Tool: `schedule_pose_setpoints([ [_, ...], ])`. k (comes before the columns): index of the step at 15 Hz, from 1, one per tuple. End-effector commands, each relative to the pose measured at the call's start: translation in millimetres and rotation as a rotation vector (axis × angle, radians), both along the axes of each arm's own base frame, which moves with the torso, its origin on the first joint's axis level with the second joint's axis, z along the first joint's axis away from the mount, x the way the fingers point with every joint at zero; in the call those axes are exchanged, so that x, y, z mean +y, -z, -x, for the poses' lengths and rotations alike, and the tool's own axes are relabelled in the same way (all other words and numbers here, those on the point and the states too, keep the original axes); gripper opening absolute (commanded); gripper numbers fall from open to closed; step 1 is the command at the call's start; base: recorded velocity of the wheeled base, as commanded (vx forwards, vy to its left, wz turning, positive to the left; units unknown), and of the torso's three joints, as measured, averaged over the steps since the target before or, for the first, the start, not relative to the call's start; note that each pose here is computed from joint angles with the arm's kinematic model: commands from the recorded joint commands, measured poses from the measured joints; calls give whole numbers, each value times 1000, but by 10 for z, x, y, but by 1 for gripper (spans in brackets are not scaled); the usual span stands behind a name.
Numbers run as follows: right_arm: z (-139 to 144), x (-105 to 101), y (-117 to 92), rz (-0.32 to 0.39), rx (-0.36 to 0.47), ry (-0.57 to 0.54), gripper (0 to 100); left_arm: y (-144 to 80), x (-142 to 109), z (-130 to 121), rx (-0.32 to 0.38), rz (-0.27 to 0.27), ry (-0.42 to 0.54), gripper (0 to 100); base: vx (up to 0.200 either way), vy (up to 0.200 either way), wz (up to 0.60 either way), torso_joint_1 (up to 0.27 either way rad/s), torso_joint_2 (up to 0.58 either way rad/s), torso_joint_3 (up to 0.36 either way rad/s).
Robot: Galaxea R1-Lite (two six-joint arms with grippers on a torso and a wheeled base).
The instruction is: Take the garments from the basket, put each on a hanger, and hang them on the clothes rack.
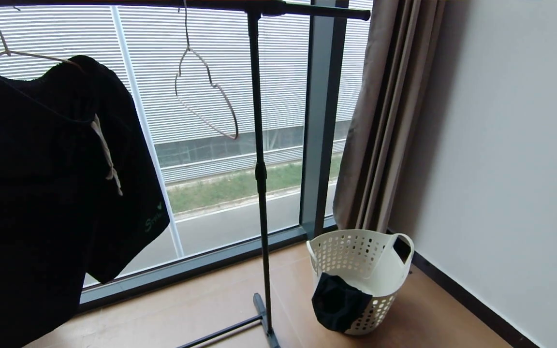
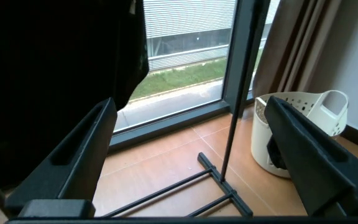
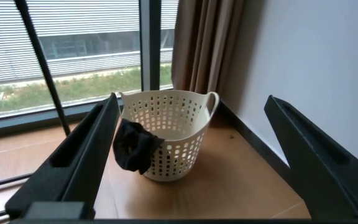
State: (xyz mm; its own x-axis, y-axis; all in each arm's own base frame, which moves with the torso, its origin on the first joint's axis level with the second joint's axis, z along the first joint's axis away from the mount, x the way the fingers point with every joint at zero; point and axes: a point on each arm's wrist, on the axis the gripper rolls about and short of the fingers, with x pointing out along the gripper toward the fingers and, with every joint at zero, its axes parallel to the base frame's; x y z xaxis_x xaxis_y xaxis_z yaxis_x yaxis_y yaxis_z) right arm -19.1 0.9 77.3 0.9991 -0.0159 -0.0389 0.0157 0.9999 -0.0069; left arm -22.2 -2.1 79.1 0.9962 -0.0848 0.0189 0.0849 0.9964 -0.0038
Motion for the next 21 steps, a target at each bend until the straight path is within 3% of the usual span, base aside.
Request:
schedule_pose_setpoints([
  [1,-1,0,-1,0,1,-1,100,1,0,-1,2,1,-1,100,0,-200,0,2,-17,7],
  [4,-1,0,-1,0,1,-1,100,1,0,-1,2,1,-1,100,0,-200,0,1,1,2],
  [12,-1,0,-1,0,1,-1,100,1,0,-1,2,1,-1,100,200,0,0,1,4,1],
  [19,-1,0,-1,0,1,-1,100,-5,1,0,0,7,-5,100,0,0,0,0,0,0],
  [21,0,0,-1,0,-1,-1,100,-9,0,2,2,72,-1,100,0,0,0,0,0,0],
])
